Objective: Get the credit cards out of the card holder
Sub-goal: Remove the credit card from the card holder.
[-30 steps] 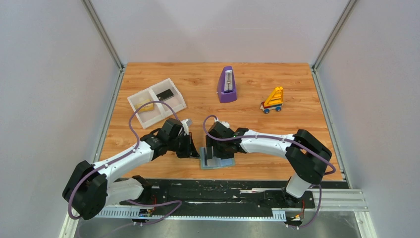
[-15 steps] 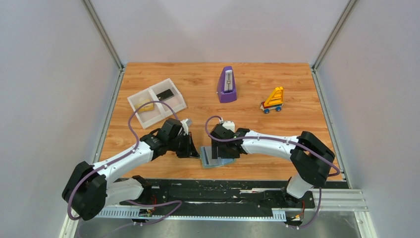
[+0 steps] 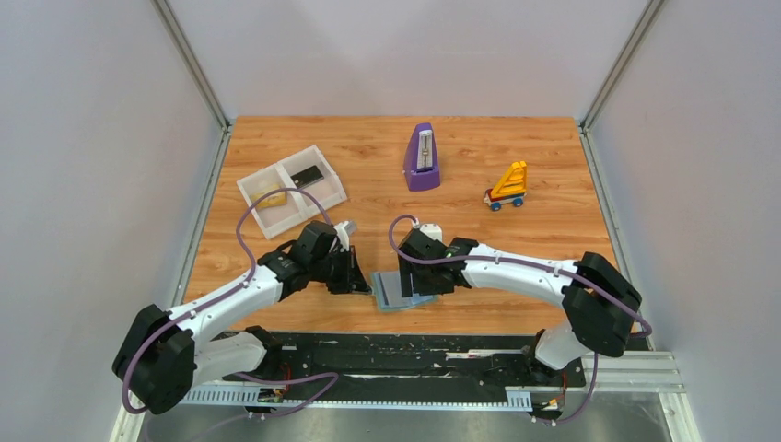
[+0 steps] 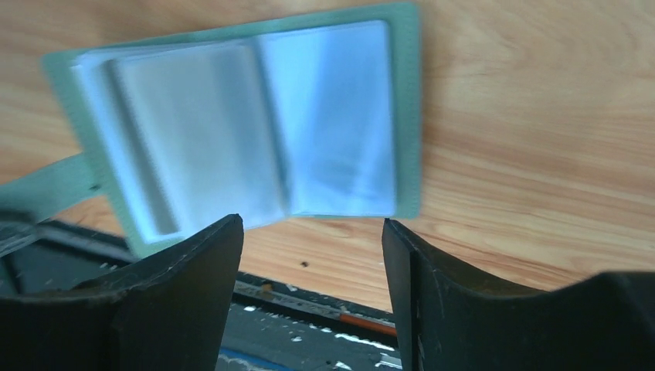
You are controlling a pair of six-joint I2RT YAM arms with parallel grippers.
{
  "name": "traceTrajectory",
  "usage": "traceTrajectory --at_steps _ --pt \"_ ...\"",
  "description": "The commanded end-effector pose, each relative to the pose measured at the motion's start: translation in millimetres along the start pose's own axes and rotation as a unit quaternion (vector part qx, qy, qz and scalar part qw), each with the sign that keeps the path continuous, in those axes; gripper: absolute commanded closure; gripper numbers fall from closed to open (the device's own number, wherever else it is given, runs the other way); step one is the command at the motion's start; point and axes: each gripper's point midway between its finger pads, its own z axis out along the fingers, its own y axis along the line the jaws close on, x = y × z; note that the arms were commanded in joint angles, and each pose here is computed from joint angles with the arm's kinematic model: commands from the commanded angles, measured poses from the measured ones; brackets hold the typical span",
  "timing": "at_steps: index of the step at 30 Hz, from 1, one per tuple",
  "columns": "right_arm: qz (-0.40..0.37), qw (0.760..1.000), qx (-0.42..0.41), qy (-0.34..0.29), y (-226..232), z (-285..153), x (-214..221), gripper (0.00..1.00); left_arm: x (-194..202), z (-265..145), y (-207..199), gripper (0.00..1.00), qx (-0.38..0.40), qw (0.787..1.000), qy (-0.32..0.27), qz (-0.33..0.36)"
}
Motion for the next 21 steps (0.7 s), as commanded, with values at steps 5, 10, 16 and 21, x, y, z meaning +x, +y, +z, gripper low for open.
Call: traceTrajectory --at_steps 5,10,16,21 --pt "-0.045 0.987 -0.155 -0.001 58.1 -13.4 -10.1 0.26 -4.7 -3.4 -14.6 1.0 0.031 0.999 -0.012 0.009" --pt "-0.052 0.986 -0.161 0.016 61.1 -3.8 -6.2 0.26 -5.9 -5.6 -16.8 1.0 0.033 0.999 -0.015 0.011" --pt "-0.045 0.986 -0.159 0.035 58.9 11.0 0.4 0.25 -7.5 -6.1 -19.7 1.0 0.038 0.999 -0.016 0.01" --pt "-0.036 0.985 -0.162 0.045 60.7 17.5 5.2 0.27 -9.1 -7.0 -21.5 1.0 0.04 0.999 -0.019 0.011"
